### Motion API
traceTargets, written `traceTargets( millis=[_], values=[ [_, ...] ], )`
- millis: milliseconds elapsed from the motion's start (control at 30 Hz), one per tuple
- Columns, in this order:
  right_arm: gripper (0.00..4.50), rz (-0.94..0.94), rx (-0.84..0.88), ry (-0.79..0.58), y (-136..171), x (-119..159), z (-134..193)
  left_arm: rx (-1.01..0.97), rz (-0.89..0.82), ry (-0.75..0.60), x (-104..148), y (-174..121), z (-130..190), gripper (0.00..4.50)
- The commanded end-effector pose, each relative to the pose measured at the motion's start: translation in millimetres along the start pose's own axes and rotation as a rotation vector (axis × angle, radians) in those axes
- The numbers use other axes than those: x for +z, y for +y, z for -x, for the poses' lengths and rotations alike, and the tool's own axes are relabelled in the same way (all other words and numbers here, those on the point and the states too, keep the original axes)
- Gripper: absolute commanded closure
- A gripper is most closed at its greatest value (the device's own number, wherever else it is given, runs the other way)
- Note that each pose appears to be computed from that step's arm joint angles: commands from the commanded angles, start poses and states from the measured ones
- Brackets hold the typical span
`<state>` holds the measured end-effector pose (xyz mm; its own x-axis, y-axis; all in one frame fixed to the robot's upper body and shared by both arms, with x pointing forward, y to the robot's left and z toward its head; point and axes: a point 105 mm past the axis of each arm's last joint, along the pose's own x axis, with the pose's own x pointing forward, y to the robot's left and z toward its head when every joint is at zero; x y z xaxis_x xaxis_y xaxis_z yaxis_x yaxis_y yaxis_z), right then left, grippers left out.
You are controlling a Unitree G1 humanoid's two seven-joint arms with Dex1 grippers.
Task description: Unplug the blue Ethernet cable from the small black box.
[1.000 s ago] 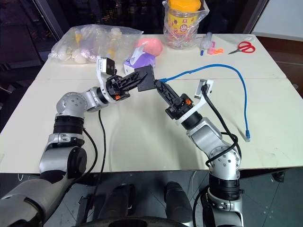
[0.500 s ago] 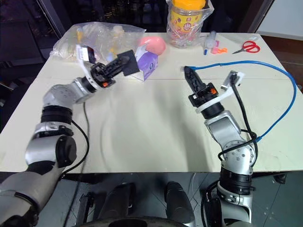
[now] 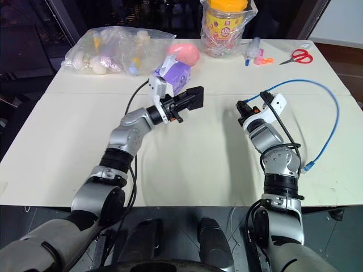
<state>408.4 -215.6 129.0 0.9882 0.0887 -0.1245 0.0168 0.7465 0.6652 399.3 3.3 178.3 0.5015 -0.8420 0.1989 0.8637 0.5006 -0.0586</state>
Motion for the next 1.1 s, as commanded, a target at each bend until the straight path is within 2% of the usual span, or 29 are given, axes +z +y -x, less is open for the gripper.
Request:
traceTargets(
  millis=[33, 100, 133, 267, 400, 467, 700, 767, 867, 933, 1100],
  values=[
    [1.26, 0.031, 0.029, -0.030, 6, 16, -1, 0.029, -0.081, -0.018, -1, -1, -8, 4.00],
    [0.28, 0.058, 0.031, -0.008, 6, 13, 1, 0.049, -0.099, -0.014, -6, 1, -11, 4.00],
    [0.09, 0.074, 0.030, 0.005, 6, 12, 3, 0.057, -0.109, -0.012, -8, 1, -12, 4.00],
    [0.09, 0.149, 0.110, 0.056, 21, -3, 25, 0.106, -0.127, 0.011, -20, 5, -19, 4.00],
    [0.09, 0.161, 0.161, 0.018, 31, -6, 47, 0.138, -0.134, 0.045, -32, 8, -18, 4.00],
    [0.00, 0.154, 0.158, -0.003, 31, -4, 52, 0.136, -0.131, 0.054, -37, 8, -16, 2.96],
    [0.00, 0.169, 0.148, -0.017, 29, -3, 57, 0.131, -0.149, 0.087, -45, 11, -8, 0.21],
    [0.00, 0.191, 0.154, -0.015, 28, -3, 60, 0.140, -0.164, 0.148, -51, 18, -2, 0.03],
    [0.00, 0.261, 0.195, -0.004, 33, 0, 72, 0.087, -0.166, 0.093, -32, 20, 10, 0.03],
    [0.00, 0.325, 0.240, 0.011, 36, 1, 85, 0.061, -0.166, 0.071, -15, 21, 28, 0.03],
    [0.00, 0.414, 0.300, 0.043, 37, 2, 107, 0.066, -0.174, 0.120, 5, 18, 68, 0.03]
  ],
)
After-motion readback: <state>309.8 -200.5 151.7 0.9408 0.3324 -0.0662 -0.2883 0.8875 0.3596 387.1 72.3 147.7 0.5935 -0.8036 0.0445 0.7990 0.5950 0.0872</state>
